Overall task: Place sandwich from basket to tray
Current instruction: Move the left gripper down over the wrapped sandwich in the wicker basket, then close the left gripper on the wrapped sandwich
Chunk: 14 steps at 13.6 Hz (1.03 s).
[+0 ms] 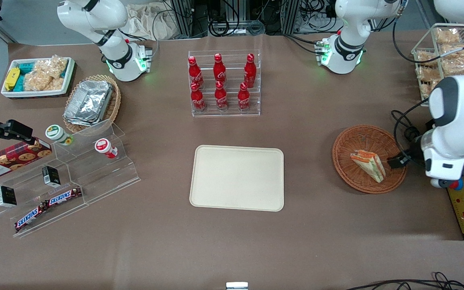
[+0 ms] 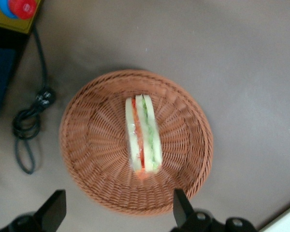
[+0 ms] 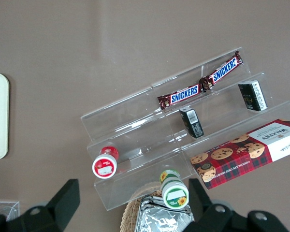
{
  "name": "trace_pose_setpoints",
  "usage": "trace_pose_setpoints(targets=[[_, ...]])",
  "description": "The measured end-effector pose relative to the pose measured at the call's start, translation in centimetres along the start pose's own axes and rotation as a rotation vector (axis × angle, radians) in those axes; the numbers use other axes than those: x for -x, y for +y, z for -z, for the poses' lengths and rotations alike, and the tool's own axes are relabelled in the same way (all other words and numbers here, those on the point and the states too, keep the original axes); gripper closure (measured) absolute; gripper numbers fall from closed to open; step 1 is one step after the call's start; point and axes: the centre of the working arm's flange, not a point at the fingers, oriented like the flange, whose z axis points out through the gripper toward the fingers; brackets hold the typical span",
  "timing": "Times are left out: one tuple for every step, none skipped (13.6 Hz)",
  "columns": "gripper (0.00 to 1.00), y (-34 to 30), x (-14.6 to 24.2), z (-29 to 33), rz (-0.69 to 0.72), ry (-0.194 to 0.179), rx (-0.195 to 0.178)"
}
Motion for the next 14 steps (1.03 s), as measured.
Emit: trace_pose_setpoints(targets=[[0.00, -0.2, 0.2, -1.8, 0.028, 0.006, 0.007], [0.00, -0.6, 0.2, -3.2, 0.054, 0.015, 0.016], [0.00, -1.1, 0.1, -4.4, 0.070, 0.028, 0.029], [0.00, -1.4, 0.2, -5.6, 0.080, 0.041, 0.042], [0.00, -1.6, 0.5, -6.7, 0.087, 0.051, 0.059], [0.00, -1.6, 0.8, -7.7, 0.098, 0.057, 0.082], [0.00, -1.6, 1.2, -8.6, 0.111, 0.060, 0.107], [0.00, -1.7, 1.5, -9.4, 0.119, 0.062, 0.124], [0.00, -1.7, 1.7, -10.1, 0.124, 0.065, 0.132], [0.00, -1.8, 2.0, -10.8, 0.128, 0.064, 0.137], [0.01, -1.9, 2.2, -11.5, 0.134, 0.063, 0.144], [0.01, -1.9, 2.3, -12.2, 0.141, 0.060, 0.150], [0.01, -2.0, 2.5, -12.9, 0.146, 0.054, 0.151], [0.01, -2.0, 2.6, -13.4, 0.151, 0.046, 0.149]])
